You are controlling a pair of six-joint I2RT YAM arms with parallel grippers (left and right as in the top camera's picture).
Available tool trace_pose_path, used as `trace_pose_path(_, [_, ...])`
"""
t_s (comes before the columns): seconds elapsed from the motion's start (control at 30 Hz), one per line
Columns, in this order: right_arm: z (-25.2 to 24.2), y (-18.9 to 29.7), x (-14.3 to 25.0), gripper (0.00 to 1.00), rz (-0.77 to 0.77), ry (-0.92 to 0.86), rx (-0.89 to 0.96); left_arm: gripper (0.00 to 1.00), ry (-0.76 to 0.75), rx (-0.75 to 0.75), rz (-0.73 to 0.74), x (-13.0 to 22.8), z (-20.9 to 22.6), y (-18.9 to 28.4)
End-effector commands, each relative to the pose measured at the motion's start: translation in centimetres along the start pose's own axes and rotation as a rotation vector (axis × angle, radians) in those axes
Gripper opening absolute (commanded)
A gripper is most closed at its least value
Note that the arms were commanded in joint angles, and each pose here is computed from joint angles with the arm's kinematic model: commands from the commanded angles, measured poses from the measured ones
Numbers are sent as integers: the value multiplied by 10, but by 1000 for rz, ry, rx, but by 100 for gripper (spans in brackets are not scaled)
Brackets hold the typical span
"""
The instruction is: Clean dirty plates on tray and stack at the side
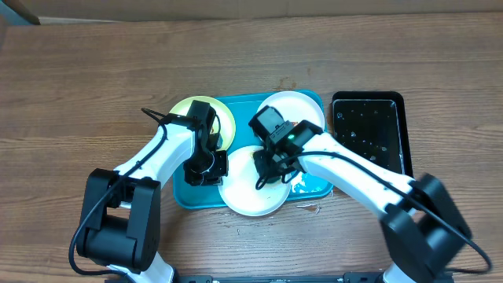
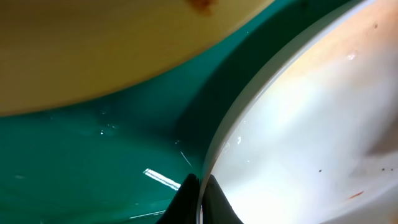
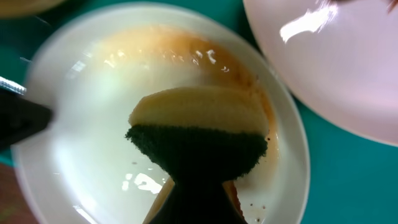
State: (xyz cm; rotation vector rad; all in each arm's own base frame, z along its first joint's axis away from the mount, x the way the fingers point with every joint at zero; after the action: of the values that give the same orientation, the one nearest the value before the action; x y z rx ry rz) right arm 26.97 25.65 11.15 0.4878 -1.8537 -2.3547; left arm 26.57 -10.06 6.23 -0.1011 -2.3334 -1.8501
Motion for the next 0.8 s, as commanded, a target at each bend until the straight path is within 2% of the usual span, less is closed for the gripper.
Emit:
trace_pose_path(0.0, [-6,57,-23,4,-173,-51,-13,4,5,-28,-90,-6,0,19])
trace_pose_path(0.13, [-38,83,-25,4,-216,-152,33,4,1,-71,-177,-7,3,39])
trace_pose_path(0.33, [-101,90,-16,4,-146,-326,121,4,9,-134,-299,-7,8,65])
trace_pose_path(0.57, [-146,87,-3,4,-92,-387,179,4,9,-232,-407,-4,10,85])
trace_pose_path(0.77, [-171,90,-2,4,-108,-449,238,4,24,-343,-533,1,6,103])
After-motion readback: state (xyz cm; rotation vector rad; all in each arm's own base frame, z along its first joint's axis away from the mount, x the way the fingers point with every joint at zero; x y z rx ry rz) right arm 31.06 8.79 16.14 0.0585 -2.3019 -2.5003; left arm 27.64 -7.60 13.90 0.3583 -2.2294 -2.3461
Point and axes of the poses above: each gripper's point midway between its finger pads, its own y axis back along the fingers, its own z axis along the line the jaws close on, x = y × z, the point moved 5 cm from there along y, back along the fingers, and after that the axes turned 1 degree about -y, right-handed, at the moved point
